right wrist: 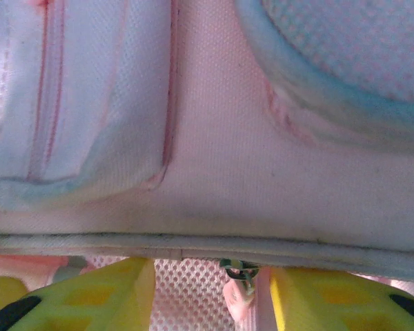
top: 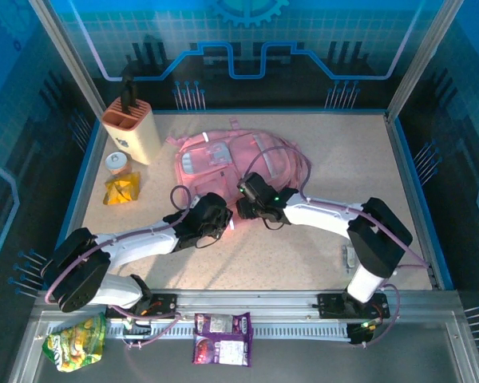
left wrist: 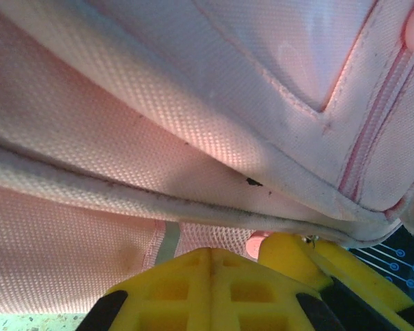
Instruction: Pack the student bag
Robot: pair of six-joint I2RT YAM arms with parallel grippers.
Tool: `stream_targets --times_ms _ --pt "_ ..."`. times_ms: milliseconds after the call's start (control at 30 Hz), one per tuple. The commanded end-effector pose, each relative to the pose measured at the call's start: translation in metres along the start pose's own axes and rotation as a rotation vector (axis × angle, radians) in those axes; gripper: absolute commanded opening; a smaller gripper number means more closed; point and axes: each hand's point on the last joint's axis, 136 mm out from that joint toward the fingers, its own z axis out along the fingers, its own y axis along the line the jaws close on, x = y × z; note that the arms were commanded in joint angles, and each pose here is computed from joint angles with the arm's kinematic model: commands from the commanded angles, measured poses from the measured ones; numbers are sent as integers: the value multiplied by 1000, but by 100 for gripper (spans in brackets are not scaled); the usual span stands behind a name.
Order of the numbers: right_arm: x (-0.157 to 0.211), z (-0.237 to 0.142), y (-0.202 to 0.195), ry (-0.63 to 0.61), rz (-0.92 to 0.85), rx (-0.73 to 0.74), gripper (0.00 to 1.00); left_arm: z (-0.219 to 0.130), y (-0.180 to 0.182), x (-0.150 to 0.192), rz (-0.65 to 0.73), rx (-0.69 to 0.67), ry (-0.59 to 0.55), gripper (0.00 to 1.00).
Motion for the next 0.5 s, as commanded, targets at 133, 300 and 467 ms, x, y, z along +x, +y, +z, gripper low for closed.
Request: stream_targets --times_ms 133,300,467 --pt "-2 -5 -22 -25 -2 163 40 8 29 -32 -56 -63 -63 5" --pt "-1 -1 5 -2 -50 26 32 6 29 -35 -37 -76 -75 5" --pt "10 4 15 36 -51 -19 36 8 24 -31 -25 -71 -56 5"
